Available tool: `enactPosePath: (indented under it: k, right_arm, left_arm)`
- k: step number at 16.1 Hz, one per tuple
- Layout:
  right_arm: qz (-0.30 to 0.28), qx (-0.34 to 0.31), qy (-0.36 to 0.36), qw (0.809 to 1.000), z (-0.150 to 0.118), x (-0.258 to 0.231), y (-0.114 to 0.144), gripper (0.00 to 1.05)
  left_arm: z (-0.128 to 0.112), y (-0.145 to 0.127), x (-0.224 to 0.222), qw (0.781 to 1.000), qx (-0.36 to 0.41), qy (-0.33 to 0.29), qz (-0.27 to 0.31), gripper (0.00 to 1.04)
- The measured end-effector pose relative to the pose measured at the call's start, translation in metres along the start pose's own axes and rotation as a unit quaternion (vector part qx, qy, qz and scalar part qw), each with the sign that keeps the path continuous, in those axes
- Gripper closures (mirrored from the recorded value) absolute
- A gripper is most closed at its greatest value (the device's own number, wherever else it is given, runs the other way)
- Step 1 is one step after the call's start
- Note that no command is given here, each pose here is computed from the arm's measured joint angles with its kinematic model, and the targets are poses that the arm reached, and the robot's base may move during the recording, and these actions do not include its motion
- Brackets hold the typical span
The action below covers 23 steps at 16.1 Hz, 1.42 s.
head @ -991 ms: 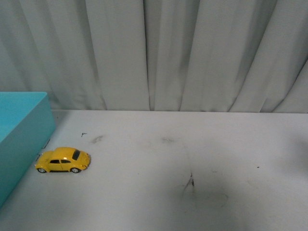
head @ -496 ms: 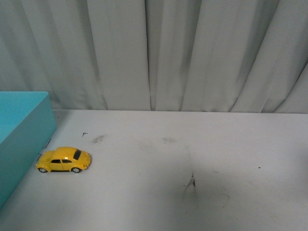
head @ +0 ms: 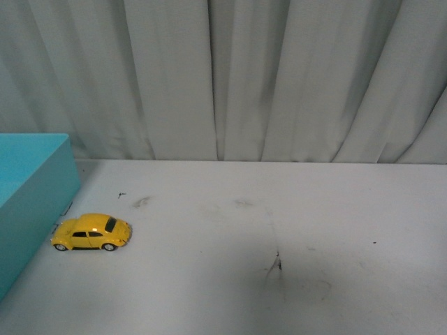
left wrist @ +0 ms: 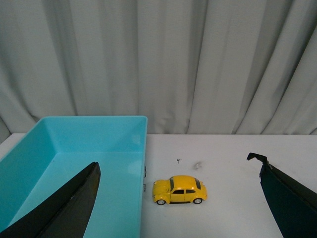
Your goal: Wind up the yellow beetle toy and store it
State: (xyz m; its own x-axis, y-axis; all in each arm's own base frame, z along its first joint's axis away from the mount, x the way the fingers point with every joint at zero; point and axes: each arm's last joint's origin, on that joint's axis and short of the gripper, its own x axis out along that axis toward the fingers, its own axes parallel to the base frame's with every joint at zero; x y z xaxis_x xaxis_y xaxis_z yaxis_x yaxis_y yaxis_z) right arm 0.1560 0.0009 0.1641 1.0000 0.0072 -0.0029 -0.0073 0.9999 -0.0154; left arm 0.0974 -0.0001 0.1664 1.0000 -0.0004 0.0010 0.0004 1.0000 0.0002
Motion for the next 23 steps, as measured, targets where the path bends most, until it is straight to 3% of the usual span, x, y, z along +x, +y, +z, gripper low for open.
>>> enactPosePath:
  k: [22,23]
  right_arm:
    - [0.0,0.0,-0.008,1.0,0.005,-0.048,0.0,1.03]
    - [0.001,0.0,0.02,1.0,-0.001,-0.054,0.0,1.03]
  left_arm:
    - [0.0,0.0,0.0,1.0,0.0,0.0,0.0,0.07]
    - [0.0,0.0,0.0,1.0,0.0,0.0,0.0,0.07]
